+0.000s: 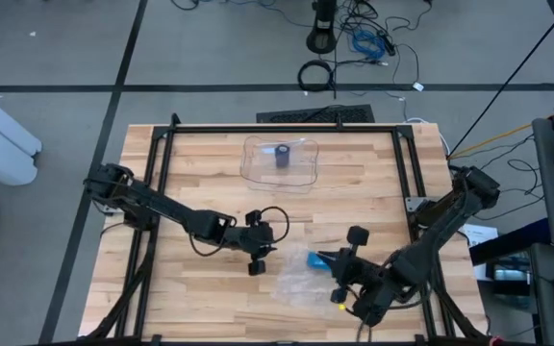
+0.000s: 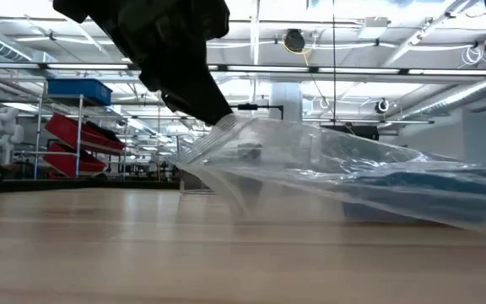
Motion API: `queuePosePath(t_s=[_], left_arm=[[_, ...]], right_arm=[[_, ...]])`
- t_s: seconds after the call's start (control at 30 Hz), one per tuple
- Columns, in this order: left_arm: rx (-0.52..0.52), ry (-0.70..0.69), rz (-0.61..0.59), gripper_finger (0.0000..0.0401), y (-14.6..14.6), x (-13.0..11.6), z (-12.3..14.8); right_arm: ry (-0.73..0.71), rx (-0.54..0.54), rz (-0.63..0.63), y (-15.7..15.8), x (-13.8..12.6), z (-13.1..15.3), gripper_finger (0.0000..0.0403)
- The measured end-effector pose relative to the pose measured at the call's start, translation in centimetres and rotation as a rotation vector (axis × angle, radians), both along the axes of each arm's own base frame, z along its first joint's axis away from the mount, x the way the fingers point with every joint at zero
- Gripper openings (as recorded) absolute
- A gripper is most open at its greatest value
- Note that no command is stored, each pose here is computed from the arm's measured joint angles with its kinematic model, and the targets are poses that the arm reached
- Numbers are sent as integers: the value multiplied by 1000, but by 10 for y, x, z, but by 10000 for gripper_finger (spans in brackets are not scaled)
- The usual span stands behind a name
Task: Roll bandage
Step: Close the transparent zip bag
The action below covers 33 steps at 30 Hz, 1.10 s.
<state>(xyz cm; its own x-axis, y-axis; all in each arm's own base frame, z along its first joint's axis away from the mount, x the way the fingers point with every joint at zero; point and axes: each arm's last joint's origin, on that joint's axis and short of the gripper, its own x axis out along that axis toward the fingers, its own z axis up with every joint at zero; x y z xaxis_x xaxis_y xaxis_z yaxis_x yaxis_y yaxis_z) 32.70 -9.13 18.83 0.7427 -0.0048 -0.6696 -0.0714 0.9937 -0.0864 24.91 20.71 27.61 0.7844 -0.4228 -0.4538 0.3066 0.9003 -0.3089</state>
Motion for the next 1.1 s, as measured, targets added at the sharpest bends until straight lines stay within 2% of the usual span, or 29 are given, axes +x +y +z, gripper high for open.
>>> queuePosePath(t_s=[0.13,0.33,0.53,0.67,0.77,0.87,1.0,1.1], left_arm=[[-2,-6,-13,96,-4,-2,3],[-31,25,-58,96,-7,-4,1],[-21,73,-53,96,-6,-8,-2],[-35,72,-40,96,-6,-8,-2],[-34,73,-38,96,-6,-8,-2],[-34,70,-37,96,-6,-7,-2],[-34,69,-36,96,-6,-7,-2],[-34,70,-36,96,-6,-7,-2]], right_arm=[[88,5,10,4,23,-32,58],[198,107,205,25,61,-83,129],[282,74,325,46,68,-107,194],[322,89,455,62,65,-120,224],[354,37,510,70,61,-130,241],[386,-72,497,71,61,-146,257],[356,-223,381,65,64,-160,273],[377,-266,350,60,65,-163,275]])
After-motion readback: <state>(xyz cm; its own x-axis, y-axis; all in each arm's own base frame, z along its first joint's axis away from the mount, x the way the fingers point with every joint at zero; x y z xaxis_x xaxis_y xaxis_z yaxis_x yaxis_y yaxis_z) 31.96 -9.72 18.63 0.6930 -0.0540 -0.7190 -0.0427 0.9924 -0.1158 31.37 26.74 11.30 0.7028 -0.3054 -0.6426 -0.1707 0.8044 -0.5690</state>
